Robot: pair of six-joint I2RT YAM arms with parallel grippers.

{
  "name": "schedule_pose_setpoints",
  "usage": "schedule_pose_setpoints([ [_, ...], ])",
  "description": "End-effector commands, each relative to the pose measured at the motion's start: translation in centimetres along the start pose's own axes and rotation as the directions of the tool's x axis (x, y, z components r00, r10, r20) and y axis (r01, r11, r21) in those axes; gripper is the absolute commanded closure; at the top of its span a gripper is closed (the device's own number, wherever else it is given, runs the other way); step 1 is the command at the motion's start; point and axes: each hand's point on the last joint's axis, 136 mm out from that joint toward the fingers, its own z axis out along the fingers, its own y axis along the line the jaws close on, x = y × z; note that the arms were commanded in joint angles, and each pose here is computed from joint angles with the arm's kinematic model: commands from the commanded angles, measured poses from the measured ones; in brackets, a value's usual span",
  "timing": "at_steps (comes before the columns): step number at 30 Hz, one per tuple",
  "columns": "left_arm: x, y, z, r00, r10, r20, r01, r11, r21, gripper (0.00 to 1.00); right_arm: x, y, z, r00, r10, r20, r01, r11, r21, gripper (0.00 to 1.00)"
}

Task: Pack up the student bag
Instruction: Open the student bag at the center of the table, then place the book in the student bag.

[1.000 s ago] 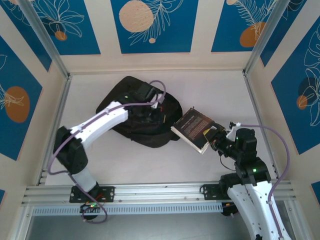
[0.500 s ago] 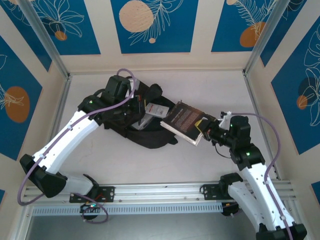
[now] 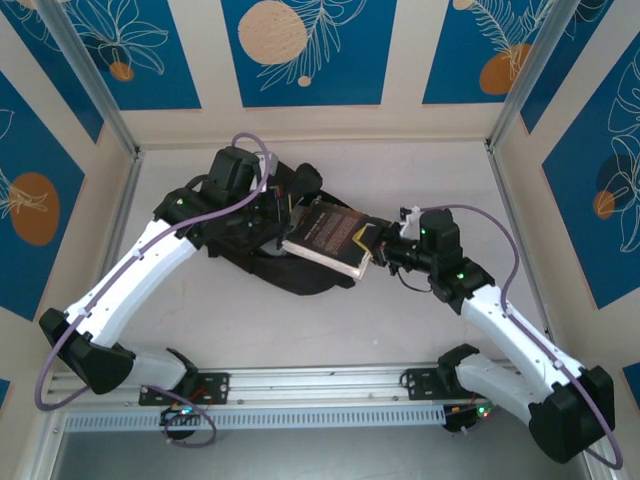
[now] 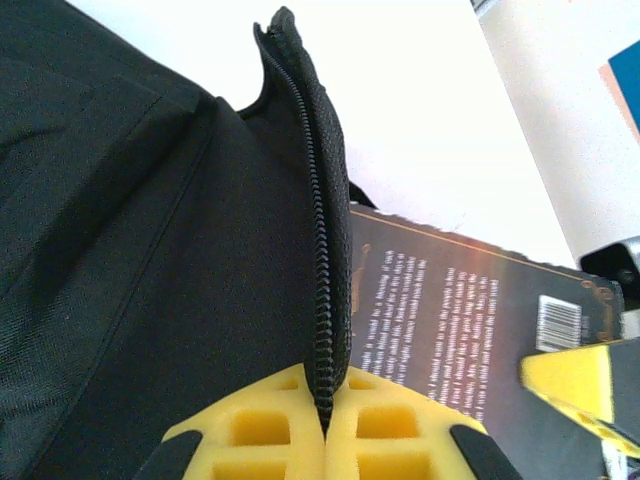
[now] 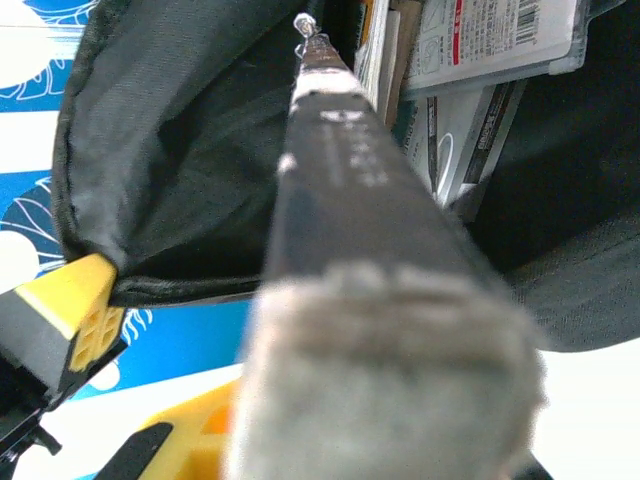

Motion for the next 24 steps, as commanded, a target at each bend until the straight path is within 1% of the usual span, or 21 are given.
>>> schedule_pose_setpoints([
  [1,-3.3,-2.8,-2.9,0.993,0.009,0.12,-0.022,0.994,0.103,1.0,-1.0,5.1,0.4,0.998,-0.042,0.038,0.047,0.989,-0.139,1.0],
  [9,-3.4,-3.1,-3.2,0.992,0.016,0.124,-0.031,0.992,0.119,1.0,-2.1,7.6,4.6,0.999,-0.039,0.009,0.04,0.986,-0.164,1.0],
  [16,-3.9,-3.6,-3.8,0.989,0.027,0.145,-0.046,0.99,0.133,1.0,-3.1,8.1,8.2,1.0,-0.017,0.018,0.019,0.986,-0.167,1.0],
  [18,-4.2,-3.5,-4.1,0.987,0.032,0.159,-0.053,0.991,0.125,1.0,-3.2,7.8,9.2,1.0,-0.024,0.012,0.025,0.988,-0.149,1.0],
  [20,-4.6,-3.5,-4.6,0.982,0.038,0.183,-0.06,0.991,0.116,1.0,-3.2,6.5,10.1,1.0,-0.011,0.0,0.01,0.995,-0.098,1.0],
  [24,-5.8,-3.3,-6.3,0.967,0.051,0.249,-0.076,0.993,0.089,1.0,-2.9,4.1,11.2,1.0,-0.015,-0.01,0.015,0.999,-0.044,1.0],
])
